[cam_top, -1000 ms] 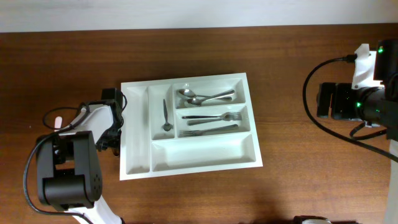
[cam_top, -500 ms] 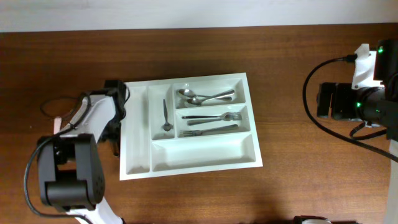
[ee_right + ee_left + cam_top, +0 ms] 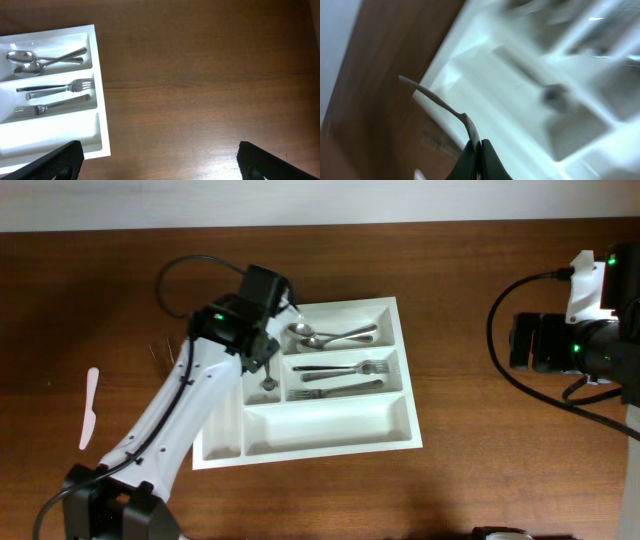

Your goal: Pack container

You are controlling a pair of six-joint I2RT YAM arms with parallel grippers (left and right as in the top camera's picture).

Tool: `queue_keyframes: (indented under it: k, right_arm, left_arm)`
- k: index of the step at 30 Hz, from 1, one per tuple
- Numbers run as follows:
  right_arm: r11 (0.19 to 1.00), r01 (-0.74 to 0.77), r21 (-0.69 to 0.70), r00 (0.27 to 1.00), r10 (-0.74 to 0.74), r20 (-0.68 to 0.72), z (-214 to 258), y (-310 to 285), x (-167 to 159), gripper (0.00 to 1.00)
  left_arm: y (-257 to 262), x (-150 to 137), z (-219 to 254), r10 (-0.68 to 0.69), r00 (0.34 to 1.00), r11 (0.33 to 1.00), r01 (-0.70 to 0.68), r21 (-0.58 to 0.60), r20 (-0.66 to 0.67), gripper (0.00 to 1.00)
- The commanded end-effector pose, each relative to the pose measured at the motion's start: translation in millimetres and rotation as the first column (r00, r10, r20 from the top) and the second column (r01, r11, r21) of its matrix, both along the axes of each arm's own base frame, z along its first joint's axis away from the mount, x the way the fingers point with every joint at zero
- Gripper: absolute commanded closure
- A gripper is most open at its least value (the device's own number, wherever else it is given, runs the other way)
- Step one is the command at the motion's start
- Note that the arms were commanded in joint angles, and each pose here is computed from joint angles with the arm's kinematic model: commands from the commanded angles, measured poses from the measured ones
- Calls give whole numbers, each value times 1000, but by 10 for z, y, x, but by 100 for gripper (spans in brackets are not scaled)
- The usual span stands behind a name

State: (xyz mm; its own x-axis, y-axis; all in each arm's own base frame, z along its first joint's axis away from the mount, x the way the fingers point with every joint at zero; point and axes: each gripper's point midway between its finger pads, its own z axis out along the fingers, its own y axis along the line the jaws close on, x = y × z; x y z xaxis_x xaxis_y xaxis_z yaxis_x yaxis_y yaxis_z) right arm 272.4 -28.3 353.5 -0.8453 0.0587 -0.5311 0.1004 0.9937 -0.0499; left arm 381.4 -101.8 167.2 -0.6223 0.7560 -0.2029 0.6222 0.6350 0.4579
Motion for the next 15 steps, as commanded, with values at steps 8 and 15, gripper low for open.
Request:
queue_keyframes:
  k: [8,15]
  right_arm:
    - [1000,16,11,1000,-16,-2,-16,-15,8,1]
    - [1000,16,11,1000,-16,-2,-16,-15,8,1]
  left_arm:
    - [-689,-259,-423,-525,831,851,506,-143,-185,98]
    - [-607,-279,-630,-504,823,863,492,-114,-261,98]
